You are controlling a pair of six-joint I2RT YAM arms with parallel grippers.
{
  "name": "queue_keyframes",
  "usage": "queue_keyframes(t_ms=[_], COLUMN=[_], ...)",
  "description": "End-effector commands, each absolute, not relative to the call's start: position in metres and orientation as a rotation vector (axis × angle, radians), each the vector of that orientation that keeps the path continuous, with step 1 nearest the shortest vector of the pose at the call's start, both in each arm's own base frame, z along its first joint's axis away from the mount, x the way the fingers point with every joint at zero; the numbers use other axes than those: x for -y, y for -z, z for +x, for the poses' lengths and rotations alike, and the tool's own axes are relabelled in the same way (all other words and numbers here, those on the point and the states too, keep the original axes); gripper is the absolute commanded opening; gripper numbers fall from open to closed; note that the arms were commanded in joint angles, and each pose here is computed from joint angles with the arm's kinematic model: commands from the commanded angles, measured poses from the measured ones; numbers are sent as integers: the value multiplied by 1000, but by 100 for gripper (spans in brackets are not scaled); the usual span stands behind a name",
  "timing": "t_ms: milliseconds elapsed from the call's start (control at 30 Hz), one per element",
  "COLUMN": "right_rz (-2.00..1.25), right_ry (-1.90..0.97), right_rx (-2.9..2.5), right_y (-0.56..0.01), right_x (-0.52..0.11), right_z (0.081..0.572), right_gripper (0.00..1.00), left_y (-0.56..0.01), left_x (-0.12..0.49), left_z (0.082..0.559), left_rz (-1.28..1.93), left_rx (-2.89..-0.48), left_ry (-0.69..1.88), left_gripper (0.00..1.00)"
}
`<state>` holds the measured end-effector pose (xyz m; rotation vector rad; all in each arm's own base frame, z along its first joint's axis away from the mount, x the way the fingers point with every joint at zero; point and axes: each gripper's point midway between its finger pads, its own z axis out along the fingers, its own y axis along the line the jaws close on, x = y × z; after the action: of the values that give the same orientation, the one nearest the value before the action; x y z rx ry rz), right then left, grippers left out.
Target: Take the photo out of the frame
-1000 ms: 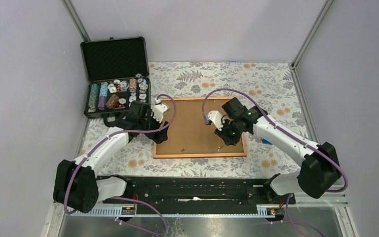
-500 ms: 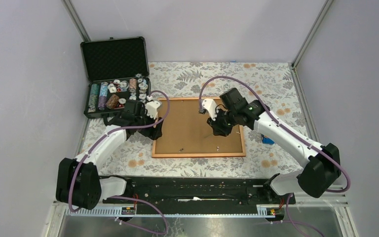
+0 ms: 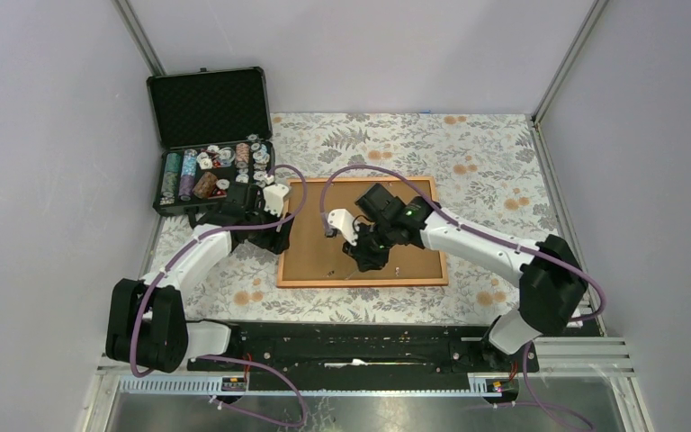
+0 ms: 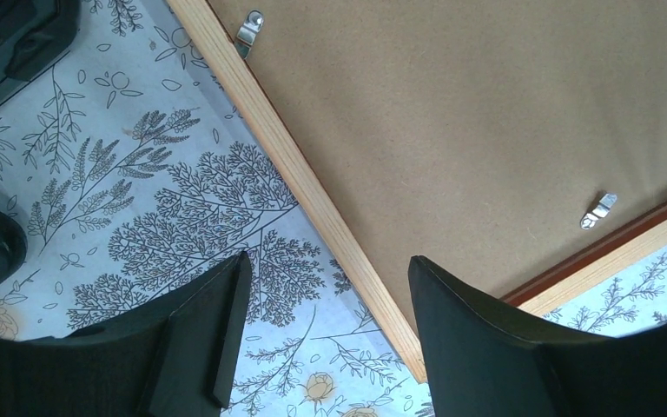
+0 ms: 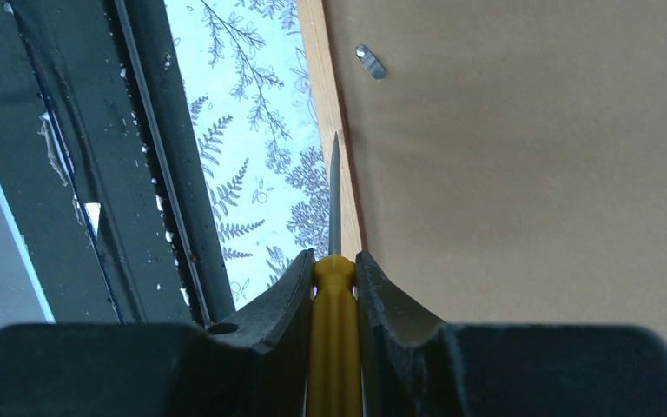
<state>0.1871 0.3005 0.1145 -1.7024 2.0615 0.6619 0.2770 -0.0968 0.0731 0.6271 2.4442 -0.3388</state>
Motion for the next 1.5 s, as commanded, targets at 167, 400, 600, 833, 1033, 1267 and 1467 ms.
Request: queue_keyframes(t_ms=[167,400,600,833,1033,1267,1467], right_rz=[-1714,-1717,-1713,-1707,-1718,-1721,-1722], right_ry=[-643,-575,-562,-568,-592,-604,-617], right_rx=[-1970,-1988,-1994,-1996,-1994,-1998,-1999], right_y=[-124,-114,-111,-109,-107,-105,-103], right_x=[-336,-338,-342,-348,-354,-359,-364], right_z=[197,207,212,216,214,215,216], right_gripper=[0,0,0,0,0,0,0], left_y=[-71,-71,-71,-70,-69,-68,-67], left_x=[92,92,93,94,94,94,95], left_z=[290,290,290,290,290,290,290], left_rz=[611,612,611,615,616,618,618], left_rx=[-2437,-2435,-2436,-2439,-2441,-2447,-2449], left_ry=[286,288,293,299,302,306,310], left_gripper=[72,72,72,72,72,72,72])
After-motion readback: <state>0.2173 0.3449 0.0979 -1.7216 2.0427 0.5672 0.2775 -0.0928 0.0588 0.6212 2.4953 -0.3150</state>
